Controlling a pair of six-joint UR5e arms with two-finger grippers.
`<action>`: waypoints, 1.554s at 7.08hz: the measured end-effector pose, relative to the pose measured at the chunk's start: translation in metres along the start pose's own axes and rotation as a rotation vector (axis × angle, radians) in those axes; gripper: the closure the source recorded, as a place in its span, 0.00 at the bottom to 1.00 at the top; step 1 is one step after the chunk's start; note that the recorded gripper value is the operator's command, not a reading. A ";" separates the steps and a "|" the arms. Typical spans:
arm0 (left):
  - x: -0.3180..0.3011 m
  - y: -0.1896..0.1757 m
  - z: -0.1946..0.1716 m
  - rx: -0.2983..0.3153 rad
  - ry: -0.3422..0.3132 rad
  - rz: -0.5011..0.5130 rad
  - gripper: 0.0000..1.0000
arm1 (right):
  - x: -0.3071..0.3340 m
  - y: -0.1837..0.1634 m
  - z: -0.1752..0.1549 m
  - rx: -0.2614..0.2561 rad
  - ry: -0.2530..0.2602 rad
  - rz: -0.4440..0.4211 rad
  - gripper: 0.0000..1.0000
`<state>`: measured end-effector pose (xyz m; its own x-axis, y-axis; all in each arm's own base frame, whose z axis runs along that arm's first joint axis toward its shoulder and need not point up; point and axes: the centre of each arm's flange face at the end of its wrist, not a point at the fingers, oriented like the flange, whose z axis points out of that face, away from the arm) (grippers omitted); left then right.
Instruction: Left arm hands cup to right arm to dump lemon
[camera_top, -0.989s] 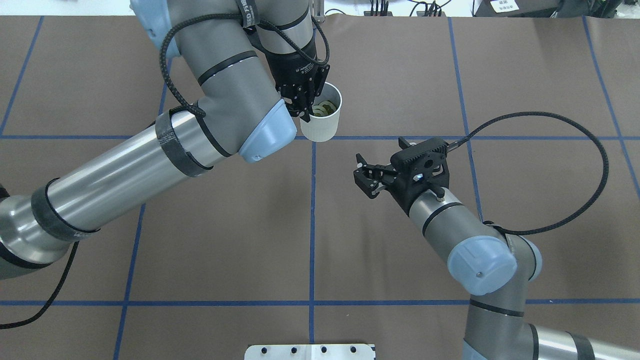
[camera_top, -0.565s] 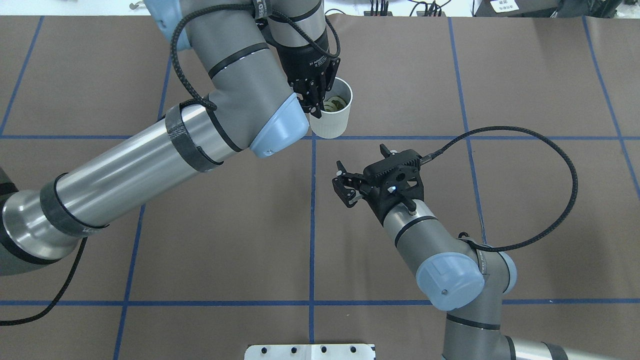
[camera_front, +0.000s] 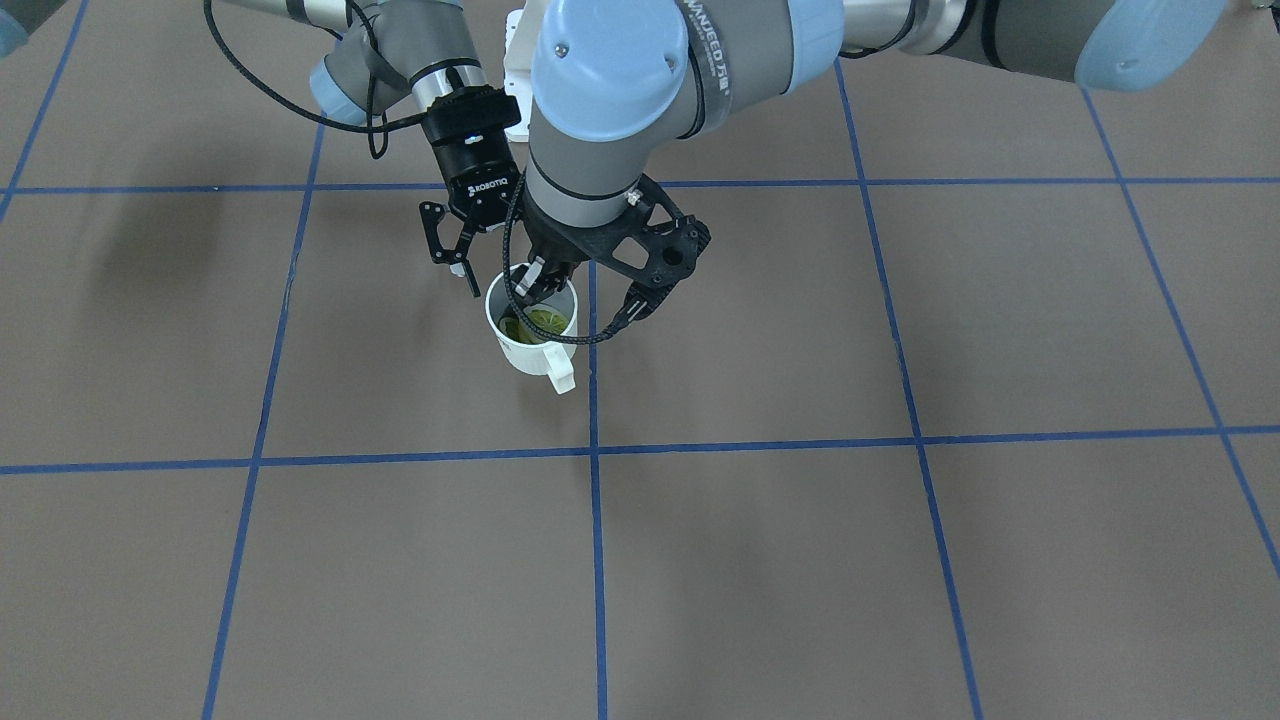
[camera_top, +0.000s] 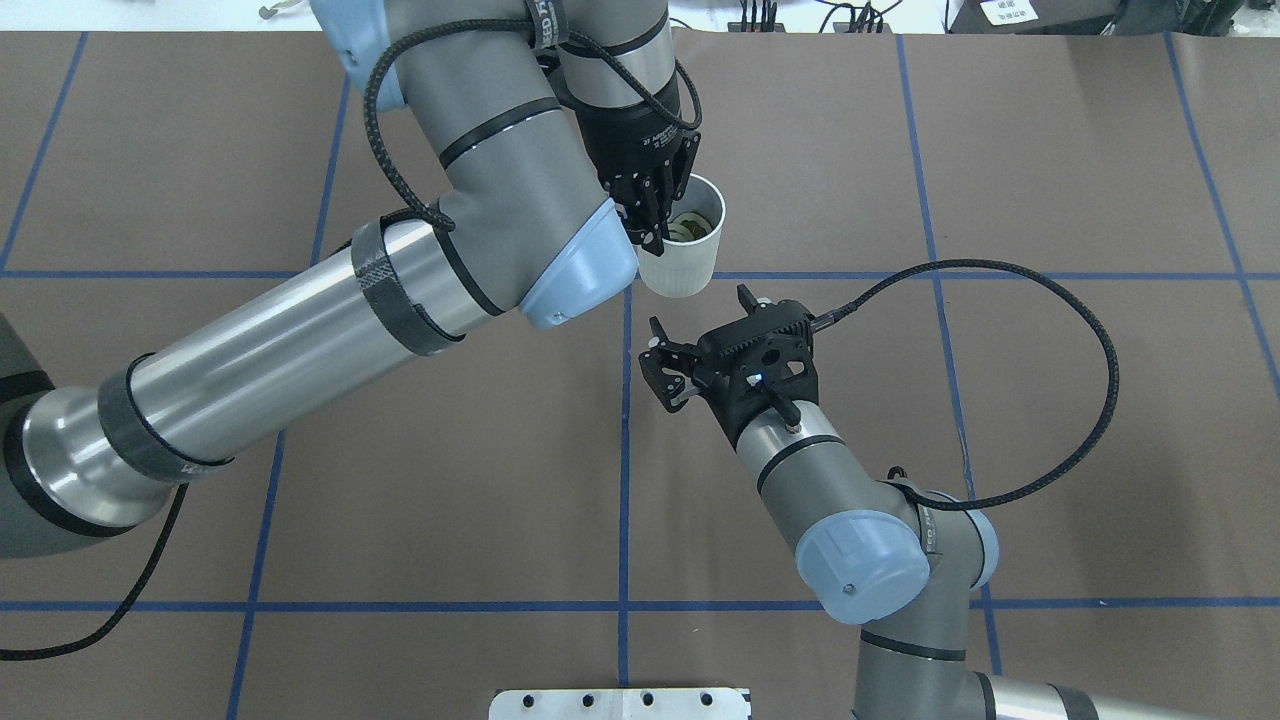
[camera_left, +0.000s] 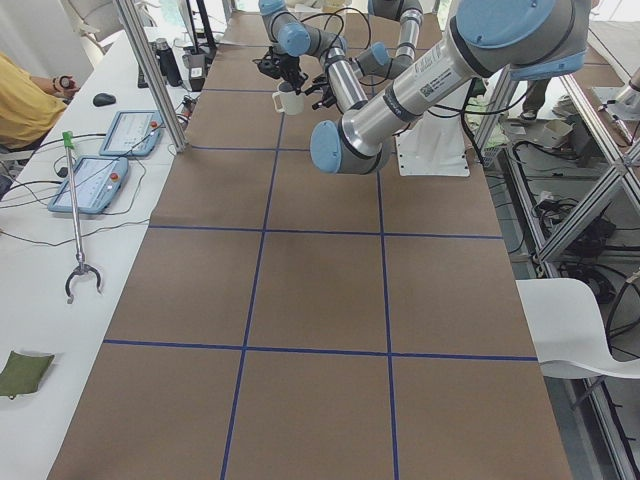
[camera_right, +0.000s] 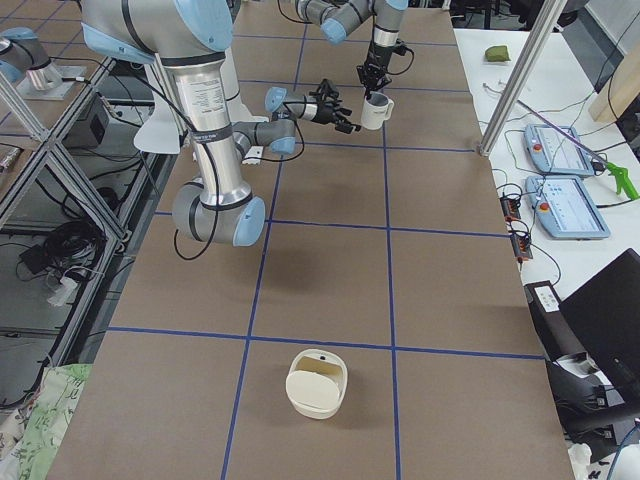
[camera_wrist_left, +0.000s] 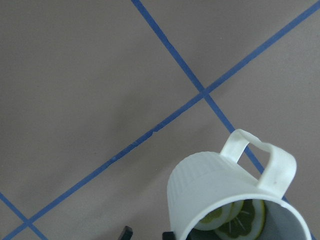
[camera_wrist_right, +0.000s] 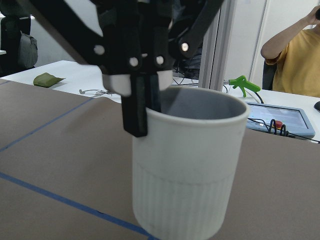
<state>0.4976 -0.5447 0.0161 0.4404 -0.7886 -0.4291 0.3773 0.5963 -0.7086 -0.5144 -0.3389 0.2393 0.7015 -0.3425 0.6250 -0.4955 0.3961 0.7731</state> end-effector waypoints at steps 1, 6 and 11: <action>-0.001 0.003 0.002 -0.003 -0.003 0.000 1.00 | -0.001 -0.002 0.000 0.006 0.001 0.003 0.00; -0.004 0.012 0.002 -0.038 -0.017 0.003 1.00 | 0.002 -0.008 0.003 0.021 0.014 0.009 0.00; -0.007 0.020 -0.003 -0.069 -0.019 0.001 1.00 | 0.005 -0.009 0.004 0.039 0.030 0.074 0.00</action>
<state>0.4991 -0.5276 0.0035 0.4561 -0.7848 -0.4196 0.3204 0.5847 -0.7453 -0.5085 -0.3472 0.2355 0.6770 -0.2872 0.6776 -0.5657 0.3859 0.7287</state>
